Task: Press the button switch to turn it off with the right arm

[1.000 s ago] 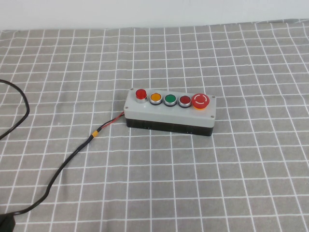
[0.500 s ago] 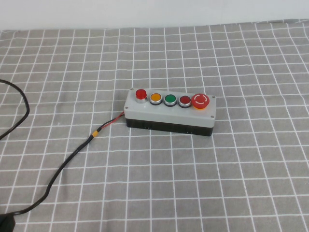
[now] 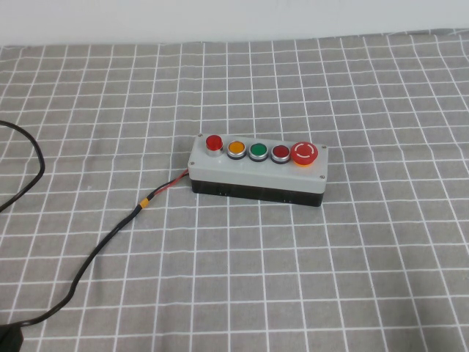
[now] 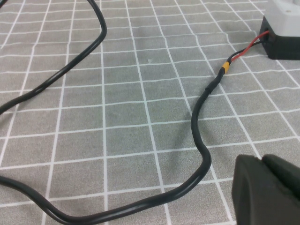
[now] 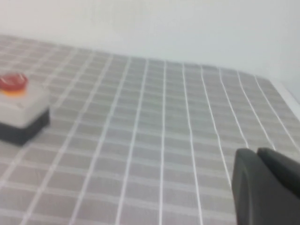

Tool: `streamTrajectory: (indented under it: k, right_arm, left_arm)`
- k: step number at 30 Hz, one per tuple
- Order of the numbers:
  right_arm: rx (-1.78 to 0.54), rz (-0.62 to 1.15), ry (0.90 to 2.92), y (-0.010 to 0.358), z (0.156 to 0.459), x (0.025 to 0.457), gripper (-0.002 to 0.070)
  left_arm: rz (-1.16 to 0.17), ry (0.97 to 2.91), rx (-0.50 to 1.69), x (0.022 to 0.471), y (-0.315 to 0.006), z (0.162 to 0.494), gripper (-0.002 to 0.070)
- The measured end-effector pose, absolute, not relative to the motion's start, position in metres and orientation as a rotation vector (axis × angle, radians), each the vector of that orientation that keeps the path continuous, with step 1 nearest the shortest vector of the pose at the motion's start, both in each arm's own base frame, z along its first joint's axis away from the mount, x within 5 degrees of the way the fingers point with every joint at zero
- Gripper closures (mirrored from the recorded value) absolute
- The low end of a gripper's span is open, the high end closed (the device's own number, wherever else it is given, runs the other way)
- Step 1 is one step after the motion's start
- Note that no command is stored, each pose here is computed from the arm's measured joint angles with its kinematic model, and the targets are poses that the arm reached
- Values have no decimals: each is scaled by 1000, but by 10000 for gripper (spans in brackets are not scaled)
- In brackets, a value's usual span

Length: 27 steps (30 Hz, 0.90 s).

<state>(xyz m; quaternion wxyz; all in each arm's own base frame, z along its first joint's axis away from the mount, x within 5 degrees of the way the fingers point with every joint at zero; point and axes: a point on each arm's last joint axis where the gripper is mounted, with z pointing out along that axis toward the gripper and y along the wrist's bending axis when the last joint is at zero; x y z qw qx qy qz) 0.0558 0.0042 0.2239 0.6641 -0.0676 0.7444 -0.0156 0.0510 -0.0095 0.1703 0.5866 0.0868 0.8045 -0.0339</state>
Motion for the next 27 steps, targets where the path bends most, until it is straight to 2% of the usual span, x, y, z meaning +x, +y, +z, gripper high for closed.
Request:
streamTrajectory:
  k: [16,27]
  right_arm:
    - [-117,4,1908,5,170,51,692]
    - [-52,100,1883,8,171,52,692]
  left_arm:
    - [-79,1875,202,51,-9,170,678]
    - [-79,1875,202,51,-9,170,678]
